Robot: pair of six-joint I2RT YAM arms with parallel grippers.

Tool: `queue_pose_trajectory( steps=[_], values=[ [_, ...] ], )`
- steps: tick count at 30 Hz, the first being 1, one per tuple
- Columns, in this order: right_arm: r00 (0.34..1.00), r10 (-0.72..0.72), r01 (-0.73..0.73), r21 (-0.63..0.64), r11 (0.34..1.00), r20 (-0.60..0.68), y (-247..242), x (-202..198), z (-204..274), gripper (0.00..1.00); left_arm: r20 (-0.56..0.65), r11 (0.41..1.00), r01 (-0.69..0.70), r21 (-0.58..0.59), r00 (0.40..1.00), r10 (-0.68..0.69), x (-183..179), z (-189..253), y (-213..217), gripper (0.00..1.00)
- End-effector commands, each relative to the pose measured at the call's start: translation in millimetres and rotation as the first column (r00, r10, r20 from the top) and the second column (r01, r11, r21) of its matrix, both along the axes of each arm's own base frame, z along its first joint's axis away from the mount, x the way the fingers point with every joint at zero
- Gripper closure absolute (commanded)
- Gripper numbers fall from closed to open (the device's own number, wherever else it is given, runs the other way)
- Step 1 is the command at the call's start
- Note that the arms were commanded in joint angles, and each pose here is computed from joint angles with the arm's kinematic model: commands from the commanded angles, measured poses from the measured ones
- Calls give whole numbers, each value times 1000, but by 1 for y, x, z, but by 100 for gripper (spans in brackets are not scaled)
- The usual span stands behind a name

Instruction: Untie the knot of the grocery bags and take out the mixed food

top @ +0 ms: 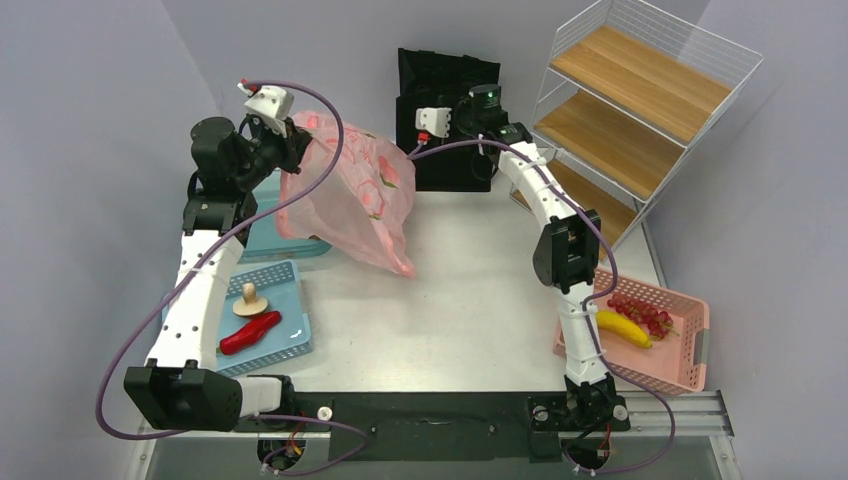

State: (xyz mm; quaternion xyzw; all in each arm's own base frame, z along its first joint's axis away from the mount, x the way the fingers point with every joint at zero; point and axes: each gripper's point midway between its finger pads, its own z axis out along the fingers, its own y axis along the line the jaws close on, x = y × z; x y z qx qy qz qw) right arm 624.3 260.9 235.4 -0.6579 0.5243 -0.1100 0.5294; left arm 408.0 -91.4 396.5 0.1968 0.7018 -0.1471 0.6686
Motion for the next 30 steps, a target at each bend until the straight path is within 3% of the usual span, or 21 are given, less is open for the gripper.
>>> queue_pose_trajectory(
  steps=[1,3,9,11,15,18,22,23,25,27,30],
  values=[
    [993,121,-120,-121,985,-5,3,-17,-3,39,64,1000,-15,-13,998,16,-7,21,4,100],
    [991,132,-135,-149,980,-33,2,-21,-12,47,59,1000,-15,-12,998,16,-5,18,4,100],
    [986,152,-165,-225,960,-75,-5,-34,-26,86,53,1000,-11,-23,999,12,0,17,3,100],
    [986,143,-160,-233,959,-87,-9,-39,-28,92,54,1000,-8,-23,998,9,0,18,2,100],
    [989,115,-129,-169,977,-93,-10,-48,-8,94,65,1000,-5,-14,998,6,2,20,2,100],
    [990,77,-81,-31,996,-116,-10,-55,17,93,69,995,91,28,993,-93,-6,22,-14,100],
    [985,31,-1,176,984,-171,-10,-71,50,81,-9,953,265,150,964,-267,-24,-8,-54,99],
    [982,14,33,242,970,-188,-10,-78,62,75,-20,940,296,171,955,-297,-28,-11,-60,92],
    [979,-5,77,345,936,-206,-13,-86,81,63,-25,917,349,195,936,-351,-33,-14,-71,51],
    [973,-24,126,441,888,-228,-19,-91,99,53,13,927,331,174,941,-339,-24,-1,-73,38],
    [966,-57,195,562,804,-253,-32,-94,125,45,38,937,317,150,945,-325,8,9,-84,34]
  ],
)
